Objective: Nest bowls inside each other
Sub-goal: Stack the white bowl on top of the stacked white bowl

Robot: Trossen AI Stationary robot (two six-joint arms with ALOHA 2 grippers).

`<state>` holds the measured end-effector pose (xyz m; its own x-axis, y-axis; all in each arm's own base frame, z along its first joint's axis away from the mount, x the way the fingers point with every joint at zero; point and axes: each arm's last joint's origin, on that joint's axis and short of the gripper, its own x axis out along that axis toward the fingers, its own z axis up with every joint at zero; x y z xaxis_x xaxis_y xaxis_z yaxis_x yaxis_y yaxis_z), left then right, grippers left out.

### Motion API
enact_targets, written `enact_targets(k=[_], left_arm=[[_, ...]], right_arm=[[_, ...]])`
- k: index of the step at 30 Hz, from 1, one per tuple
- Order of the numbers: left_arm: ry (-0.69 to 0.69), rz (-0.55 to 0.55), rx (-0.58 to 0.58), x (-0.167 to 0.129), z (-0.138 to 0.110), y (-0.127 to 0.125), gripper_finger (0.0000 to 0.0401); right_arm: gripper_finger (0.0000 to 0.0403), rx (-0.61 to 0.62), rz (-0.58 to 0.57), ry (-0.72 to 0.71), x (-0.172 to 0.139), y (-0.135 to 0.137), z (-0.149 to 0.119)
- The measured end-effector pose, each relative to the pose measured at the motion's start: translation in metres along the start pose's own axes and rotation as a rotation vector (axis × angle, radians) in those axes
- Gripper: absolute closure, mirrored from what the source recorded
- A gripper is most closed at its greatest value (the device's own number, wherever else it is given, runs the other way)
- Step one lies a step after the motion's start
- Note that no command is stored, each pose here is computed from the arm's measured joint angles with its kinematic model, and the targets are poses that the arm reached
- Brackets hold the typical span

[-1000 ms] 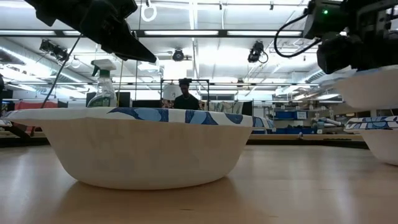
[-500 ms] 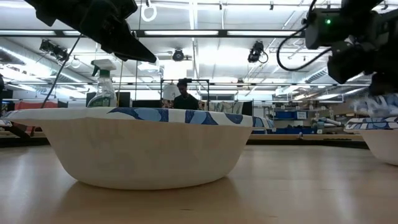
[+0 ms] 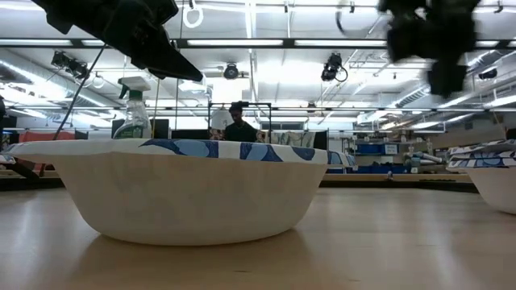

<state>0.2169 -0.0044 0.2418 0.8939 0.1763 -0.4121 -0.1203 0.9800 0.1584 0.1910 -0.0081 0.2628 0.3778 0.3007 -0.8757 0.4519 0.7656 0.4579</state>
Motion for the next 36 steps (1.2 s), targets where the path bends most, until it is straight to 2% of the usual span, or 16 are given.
enact_targets(k=[2, 5, 8, 12, 19, 27, 32, 36], left_arm=[[0.002, 0.000, 0.000, 0.000, 0.000, 0.000, 0.0297], [0.011, -0.001, -0.003, 0.000, -0.001, 0.000, 0.0297], [0.041, -0.003, 0.003, 0.000, -0.004, 0.000, 0.0297], [0.105, -0.028, 0.035, -0.002, -0.010, -0.005, 0.0297], [0.123, -0.185, 0.175, -0.013, -0.014, -0.040, 0.0297], [0.176, -0.282, 0.189, -0.025, -0.021, -0.062, 0.0297], [0.201, -0.307, 0.184, -0.029, -0.025, -0.068, 0.0297], [0.214, -0.310, 0.169, -0.030, -0.026, -0.069, 0.0297]], right_arm=[[0.0233, -0.075, 0.073, -0.149, 0.003, 0.014, 0.017], [0.0233, -0.150, 0.134, -0.215, 0.023, 0.033, 0.037], [0.0233, -0.196, 0.124, -0.186, 0.053, 0.049, 0.049], [0.0233, -0.196, 0.075, -0.175, 0.091, 0.067, 0.065], [0.0230, -0.220, 0.028, -0.180, 0.139, 0.099, 0.085], [0.0209, -0.194, -0.013, -0.127, 0.174, 0.118, 0.100], [0.0202, -0.213, -0.103, -0.084, 0.182, 0.127, 0.104], [0.0203, -0.246, -0.104, -0.067, 0.193, 0.132, 0.103]])
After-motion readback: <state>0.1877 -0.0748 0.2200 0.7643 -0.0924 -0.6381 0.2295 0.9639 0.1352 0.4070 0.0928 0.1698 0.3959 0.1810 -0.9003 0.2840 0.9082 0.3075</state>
